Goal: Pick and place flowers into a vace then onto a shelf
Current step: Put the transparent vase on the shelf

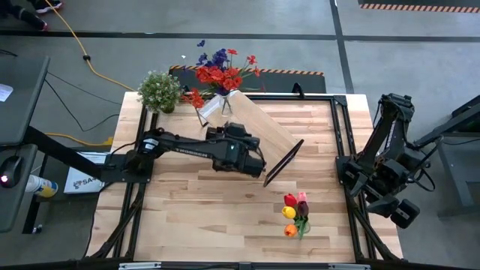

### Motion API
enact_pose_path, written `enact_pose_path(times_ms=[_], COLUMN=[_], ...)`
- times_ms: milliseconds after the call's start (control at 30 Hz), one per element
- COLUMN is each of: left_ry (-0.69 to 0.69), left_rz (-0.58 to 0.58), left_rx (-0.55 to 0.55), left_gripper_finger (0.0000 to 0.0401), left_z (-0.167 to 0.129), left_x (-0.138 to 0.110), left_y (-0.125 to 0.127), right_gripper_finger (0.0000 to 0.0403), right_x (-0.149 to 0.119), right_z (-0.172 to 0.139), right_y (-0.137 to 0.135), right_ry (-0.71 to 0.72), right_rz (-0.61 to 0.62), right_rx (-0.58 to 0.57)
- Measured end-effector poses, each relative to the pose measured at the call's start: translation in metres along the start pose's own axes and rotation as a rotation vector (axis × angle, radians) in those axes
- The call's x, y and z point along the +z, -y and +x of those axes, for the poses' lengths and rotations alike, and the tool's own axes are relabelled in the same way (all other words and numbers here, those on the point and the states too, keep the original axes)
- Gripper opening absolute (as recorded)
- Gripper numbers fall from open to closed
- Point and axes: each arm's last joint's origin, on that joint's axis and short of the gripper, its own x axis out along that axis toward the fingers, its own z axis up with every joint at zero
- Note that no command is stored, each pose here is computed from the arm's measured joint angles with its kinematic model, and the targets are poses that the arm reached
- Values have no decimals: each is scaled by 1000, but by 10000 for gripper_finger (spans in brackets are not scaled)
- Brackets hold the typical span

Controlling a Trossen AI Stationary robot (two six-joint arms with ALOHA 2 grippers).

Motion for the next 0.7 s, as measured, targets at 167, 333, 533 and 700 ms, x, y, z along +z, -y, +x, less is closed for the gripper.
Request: enact_pose_path(times_ms=[167, 333, 533, 700], left_ry=[9, 34, 59, 78], left_rz=[40, 111, 228, 287], left_rx=[-85, -186, -311, -408], left_gripper_finger=[299, 300, 299, 300], left_z=[-34, -74, -122, -157], left_x=[-7, -19, -32, -46], left_y=[-2, -6, -19, -32], right_gripper_finger=[200, 200, 200, 200], right_x=[0, -3, -17, -32], right_z=[0, -2, -7, -15], right_y=[0, -4, -9, -10], right_ry=[-5, -29, -170, -314], right_rz=[22, 21, 44, 124], right_rx=[7, 55, 72, 5])
